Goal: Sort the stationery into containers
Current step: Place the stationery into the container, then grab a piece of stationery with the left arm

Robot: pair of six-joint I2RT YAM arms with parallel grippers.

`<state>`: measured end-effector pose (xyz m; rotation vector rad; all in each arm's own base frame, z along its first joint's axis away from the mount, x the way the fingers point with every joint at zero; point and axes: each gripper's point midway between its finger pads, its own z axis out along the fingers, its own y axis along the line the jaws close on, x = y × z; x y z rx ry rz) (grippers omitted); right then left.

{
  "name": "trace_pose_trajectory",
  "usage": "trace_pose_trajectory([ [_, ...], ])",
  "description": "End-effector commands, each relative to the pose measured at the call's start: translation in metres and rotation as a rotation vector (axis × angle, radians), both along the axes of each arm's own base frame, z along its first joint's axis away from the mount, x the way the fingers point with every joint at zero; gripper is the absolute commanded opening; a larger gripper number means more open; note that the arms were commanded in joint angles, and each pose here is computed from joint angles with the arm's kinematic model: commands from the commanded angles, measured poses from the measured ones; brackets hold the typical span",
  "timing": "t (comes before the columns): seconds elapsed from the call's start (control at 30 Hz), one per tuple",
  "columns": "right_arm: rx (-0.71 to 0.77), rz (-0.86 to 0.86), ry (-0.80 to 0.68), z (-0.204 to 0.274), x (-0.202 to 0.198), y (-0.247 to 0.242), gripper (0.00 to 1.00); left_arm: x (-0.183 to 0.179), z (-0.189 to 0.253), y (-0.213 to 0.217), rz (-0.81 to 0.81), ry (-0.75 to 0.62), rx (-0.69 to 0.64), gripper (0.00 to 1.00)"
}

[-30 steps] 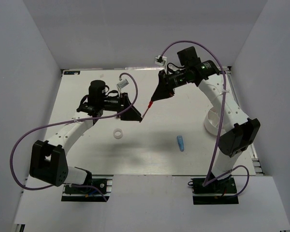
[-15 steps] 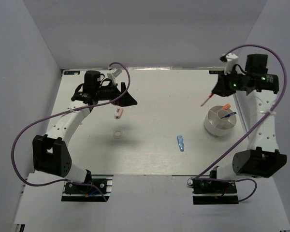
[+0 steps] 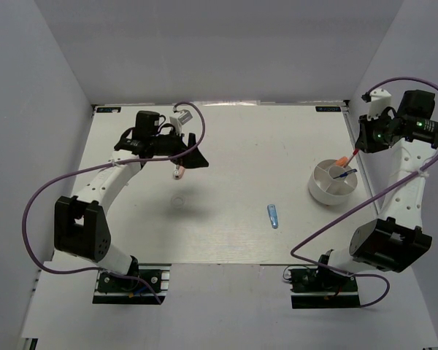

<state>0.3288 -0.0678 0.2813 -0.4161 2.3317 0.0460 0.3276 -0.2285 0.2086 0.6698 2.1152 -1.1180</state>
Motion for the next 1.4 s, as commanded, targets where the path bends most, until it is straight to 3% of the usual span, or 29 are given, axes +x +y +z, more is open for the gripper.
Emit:
trace_pose_trajectory([
  [0.0,0.015,0.020,0.013,-0.009,0.000,-0.001,0.00,-0.006,0.012,-0.004,-0.057,-0.067,-0.007,0.98],
  [0.2,0.066,0.033,0.050,-0.030,-0.002,0.003,0.00,-0.010,-0.001,-0.016,-0.152,-0.103,0.051,0.98],
  [0.33,0.076,0.039,0.049,-0.033,0.000,0.005,0.00,-0.003,-0.010,-0.014,-0.114,-0.107,0.097,0.98],
  [0.5,0.083,0.037,0.060,-0.043,0.001,0.005,0.06,0.025,-0.067,0.040,0.334,0.076,0.315,0.96],
  [0.6,0.092,0.039,0.073,-0.049,0.001,0.006,0.08,0.025,-0.089,0.063,0.427,0.105,0.425,0.93],
  [0.67,0.091,0.039,0.079,-0.051,0.000,0.006,0.15,0.020,-0.092,0.063,0.382,0.119,0.431,0.94],
  [0.73,0.091,0.039,0.081,-0.052,0.000,0.006,0.29,0.016,-0.090,0.056,0.321,0.117,0.410,0.94],
  [0.9,0.097,0.045,0.069,-0.047,0.000,0.008,0.56,-0.008,-0.060,0.016,0.021,-0.059,0.246,0.92],
  [0.97,0.104,0.044,0.055,-0.039,0.001,0.009,0.62,-0.022,-0.044,-0.002,-0.084,-0.116,0.169,0.92],
  [1.13,0.190,0.064,-0.002,-0.004,0.007,0.024,0.63,-0.042,-0.049,-0.032,-0.351,-0.162,0.161,0.82],
  [1.3,0.314,0.083,-0.067,0.045,0.015,0.044,0.63,-0.073,-0.061,-0.084,-0.707,-0.322,0.218,0.78],
  [1.37,0.369,0.085,-0.084,0.059,0.017,0.051,0.63,-0.067,-0.066,-0.107,-0.850,-0.460,0.259,0.79],
])
